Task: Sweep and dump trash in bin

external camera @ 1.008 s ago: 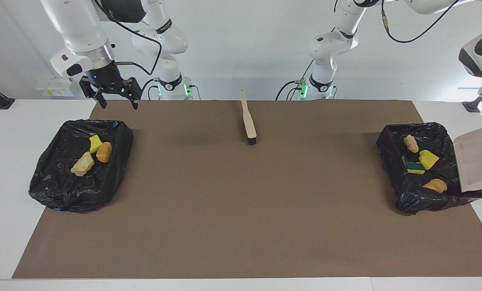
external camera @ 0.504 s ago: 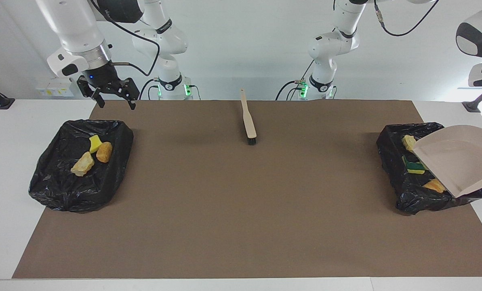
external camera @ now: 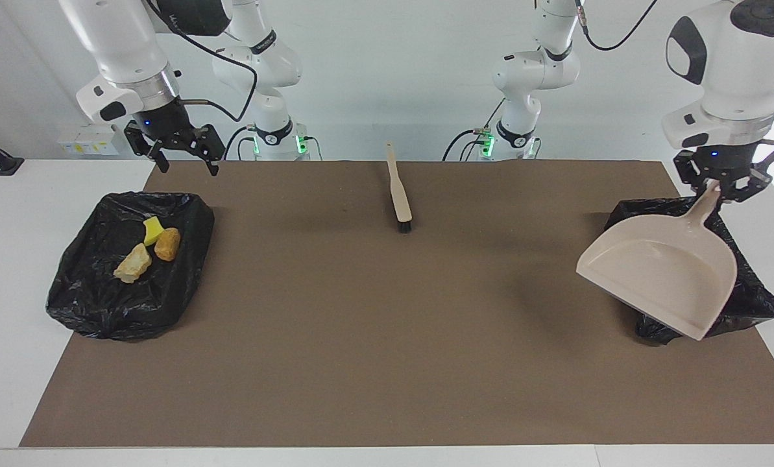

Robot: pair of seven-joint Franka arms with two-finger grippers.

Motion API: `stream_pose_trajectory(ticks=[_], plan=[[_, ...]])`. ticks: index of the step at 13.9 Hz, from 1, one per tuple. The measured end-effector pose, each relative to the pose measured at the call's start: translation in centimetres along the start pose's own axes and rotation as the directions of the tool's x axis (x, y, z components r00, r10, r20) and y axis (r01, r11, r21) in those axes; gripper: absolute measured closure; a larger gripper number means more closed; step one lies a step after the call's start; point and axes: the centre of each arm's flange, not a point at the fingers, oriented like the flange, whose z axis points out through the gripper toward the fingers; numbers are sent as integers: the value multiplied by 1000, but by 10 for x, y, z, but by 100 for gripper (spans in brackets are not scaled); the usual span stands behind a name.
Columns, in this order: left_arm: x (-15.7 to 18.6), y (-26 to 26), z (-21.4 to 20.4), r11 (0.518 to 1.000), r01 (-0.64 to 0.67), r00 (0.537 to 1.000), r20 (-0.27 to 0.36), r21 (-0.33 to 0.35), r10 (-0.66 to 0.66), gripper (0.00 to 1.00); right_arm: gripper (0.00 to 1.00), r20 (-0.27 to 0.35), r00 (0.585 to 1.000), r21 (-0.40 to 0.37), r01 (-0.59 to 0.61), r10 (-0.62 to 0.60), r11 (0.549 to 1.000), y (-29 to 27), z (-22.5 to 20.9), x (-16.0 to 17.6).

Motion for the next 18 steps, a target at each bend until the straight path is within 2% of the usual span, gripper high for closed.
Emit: stream_pose_trajectory(ticks=[2,5,9,11,13,16,18], plan=[[44,54,1,989,124,991,-37,-85,-127,69,0,-1,1000,0,-1,1,1000,1,0,0],[107,135,3,944,269,956,-65,-190,-285,69,0,-1,1000,0,-3,3,1000,1,-1,0],[191,228,22,886,384,904,-88,-258,-418,69,0,-1,1000,0,-3,3,1000,1,-1,0],[234,270,46,815,468,850,-81,-341,-521,69,0,-1,1000,0,-3,3,1000,1,-1,0],[256,290,68,737,551,791,-37,-391,-611,69,0,-1,1000,0,-3,3,1000,2,-1,0],[268,319,78,693,604,759,21,-393,-651,69,0,-2,1000,0,-3,3,1000,2,-1,0],[274,337,74,676,619,744,21,-399,-668,69,0,-2,1000,0,-3,3,1000,2,-1,0]])
